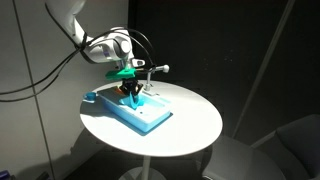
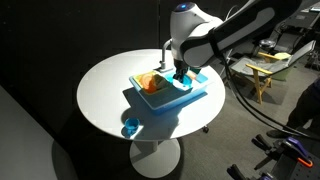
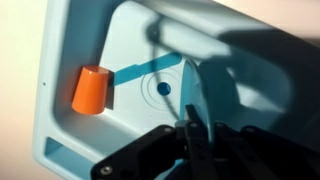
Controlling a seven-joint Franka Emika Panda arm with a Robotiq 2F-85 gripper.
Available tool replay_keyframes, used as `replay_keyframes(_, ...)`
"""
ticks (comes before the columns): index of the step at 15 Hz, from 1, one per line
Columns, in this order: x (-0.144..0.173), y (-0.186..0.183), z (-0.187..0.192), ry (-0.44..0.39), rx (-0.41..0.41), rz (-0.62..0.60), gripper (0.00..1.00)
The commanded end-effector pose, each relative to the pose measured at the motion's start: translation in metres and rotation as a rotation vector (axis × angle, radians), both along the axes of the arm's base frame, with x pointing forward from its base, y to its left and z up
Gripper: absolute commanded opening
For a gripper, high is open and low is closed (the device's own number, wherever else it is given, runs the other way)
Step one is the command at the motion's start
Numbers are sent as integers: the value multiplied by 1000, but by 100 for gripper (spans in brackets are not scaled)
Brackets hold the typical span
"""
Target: Remove the blue plate from the sink and put it on the table
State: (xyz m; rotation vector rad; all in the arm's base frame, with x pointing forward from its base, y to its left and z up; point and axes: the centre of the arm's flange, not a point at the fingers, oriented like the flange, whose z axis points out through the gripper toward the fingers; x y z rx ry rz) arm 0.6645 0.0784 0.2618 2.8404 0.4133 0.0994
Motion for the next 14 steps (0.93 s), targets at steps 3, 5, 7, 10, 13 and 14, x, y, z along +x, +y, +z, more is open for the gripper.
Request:
replay_keyframes(3, -26, 11, 16, 10, 36, -49, 1)
replay_keyframes(5, -30, 15, 18, 7, 41, -51, 1)
replay_keyframes(7, -34, 17, 20, 3, 44, -54, 1)
replay_keyframes(10, -43, 21, 29, 4, 58, -64, 1)
replay_keyframes(13, -53, 24, 42, 1, 90, -67, 1)
replay_keyframes(14, -55, 24, 47, 3, 106, -71, 1)
